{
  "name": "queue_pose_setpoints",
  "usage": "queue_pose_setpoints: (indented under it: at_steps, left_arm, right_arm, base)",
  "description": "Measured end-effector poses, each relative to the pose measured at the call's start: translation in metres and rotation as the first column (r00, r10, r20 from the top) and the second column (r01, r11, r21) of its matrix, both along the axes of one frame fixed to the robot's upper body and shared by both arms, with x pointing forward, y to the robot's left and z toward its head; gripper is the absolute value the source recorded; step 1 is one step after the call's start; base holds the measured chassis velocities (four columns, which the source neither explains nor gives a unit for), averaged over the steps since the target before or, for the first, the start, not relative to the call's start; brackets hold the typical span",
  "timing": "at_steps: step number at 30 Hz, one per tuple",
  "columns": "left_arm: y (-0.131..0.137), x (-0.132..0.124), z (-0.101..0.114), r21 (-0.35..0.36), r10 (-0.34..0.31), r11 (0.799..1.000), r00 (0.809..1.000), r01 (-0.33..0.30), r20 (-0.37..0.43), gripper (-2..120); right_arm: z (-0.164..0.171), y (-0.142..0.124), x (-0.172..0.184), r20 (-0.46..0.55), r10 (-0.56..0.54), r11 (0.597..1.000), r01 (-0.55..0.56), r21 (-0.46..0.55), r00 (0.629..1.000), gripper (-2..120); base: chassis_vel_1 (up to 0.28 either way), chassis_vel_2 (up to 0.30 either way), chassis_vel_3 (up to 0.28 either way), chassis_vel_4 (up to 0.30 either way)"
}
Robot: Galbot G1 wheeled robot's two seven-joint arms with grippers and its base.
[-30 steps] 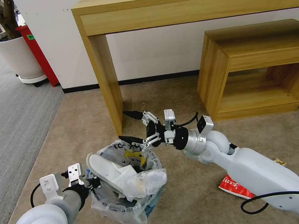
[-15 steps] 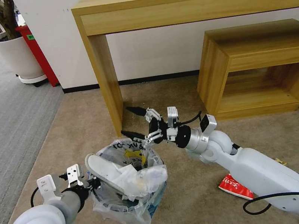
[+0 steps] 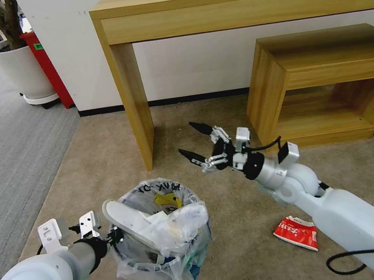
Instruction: Pick up the trash bin and place the garbage on the floor into it.
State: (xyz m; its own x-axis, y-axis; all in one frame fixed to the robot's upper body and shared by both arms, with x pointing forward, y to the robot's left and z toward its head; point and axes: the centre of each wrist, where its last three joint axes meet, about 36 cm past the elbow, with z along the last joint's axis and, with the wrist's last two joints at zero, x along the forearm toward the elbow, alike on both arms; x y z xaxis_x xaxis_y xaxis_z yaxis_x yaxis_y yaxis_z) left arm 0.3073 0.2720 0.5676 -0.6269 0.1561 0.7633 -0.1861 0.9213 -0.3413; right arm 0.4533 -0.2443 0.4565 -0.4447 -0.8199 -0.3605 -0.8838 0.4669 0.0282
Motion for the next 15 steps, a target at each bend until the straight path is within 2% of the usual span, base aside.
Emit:
queue_pose_setpoints:
  at_steps: [1, 2, 5, 6, 8, 9, 11, 12, 14, 15]
  left_arm:
    - [0.001, 0.002, -0.003, 0.007, 0.008, 1.000, 1.000, -0.008, -0.006, 0]
    - [0.001, 0.002, -0.003, 0.007, 0.008, 1.000, 1.000, -0.008, -0.006, 0]
    - [0.002, 0.004, -0.010, 0.043, 0.034, 0.998, 0.999, -0.034, -0.008, 0]
    - [0.002, 0.004, -0.010, 0.043, 0.034, 0.998, 0.999, -0.034, -0.008, 0]
    - [0.003, 0.002, -0.015, 0.092, 0.067, 0.993, 0.998, -0.068, 0.010, 0]
    - [0.003, 0.002, -0.015, 0.092, 0.067, 0.993, 0.998, -0.068, 0.010, 0]
    - [0.002, 0.002, -0.016, 0.105, 0.070, 0.992, 0.997, -0.073, 0.032, 0]
    - [0.002, 0.002, -0.016, 0.105, 0.070, 0.992, 0.997, -0.073, 0.032, 0]
    - [0.001, 0.002, -0.016, 0.116, 0.063, 0.991, 0.996, -0.070, 0.060, 0]
    - [0.001, 0.002, -0.016, 0.116, 0.063, 0.991, 0.996, -0.070, 0.060, 0]
  right_arm:
    - [0.000, -0.008, -0.005, 0.007, -0.046, 0.999, 0.046, -0.020, 0.999, 100]
    - [0.000, -0.008, -0.005, 0.007, -0.046, 0.999, 0.046, -0.020, 0.999, 100]
    - [0.005, -0.027, -0.011, 0.045, -0.195, 0.977, 0.198, -0.080, 0.980, 100]
    - [0.005, -0.027, -0.011, 0.045, -0.195, 0.977, 0.198, -0.080, 0.980, 100]
    - [0.013, -0.046, -0.013, 0.088, -0.362, 0.922, 0.370, -0.115, 0.928, 100]
    - [0.013, -0.046, -0.013, 0.088, -0.362, 0.922, 0.370, -0.115, 0.928, 100]
    - [0.019, -0.067, -0.018, 0.101, -0.478, 0.866, 0.488, -0.114, 0.872, 100]
    - [0.019, -0.067, -0.018, 0.101, -0.478, 0.866, 0.488, -0.114, 0.872, 100]
    - [0.018, -0.085, -0.030, 0.088, -0.573, 0.806, 0.580, -0.118, 0.815, 100]
    - [0.018, -0.085, -0.030, 0.088, -0.573, 0.806, 0.580, -0.118, 0.815, 100]
  base:
    - [0.000, 0.000, 0.000, 0.000]
    - [0.000, 0.000, 0.000, 0.000]
    - [0.000, 0.000, 0.000, 0.000]
    - [0.000, 0.000, 0.000, 0.000]
    - [0.000, 0.000, 0.000, 0.000]
    - [0.000, 0.000, 0.000, 0.000]
    - [0.000, 0.000, 0.000, 0.000]
    - [0.000, 0.000, 0.000, 0.000]
    - [0.000, 0.000, 0.000, 0.000]
    - [0.000, 0.000, 0.000, 0.000]
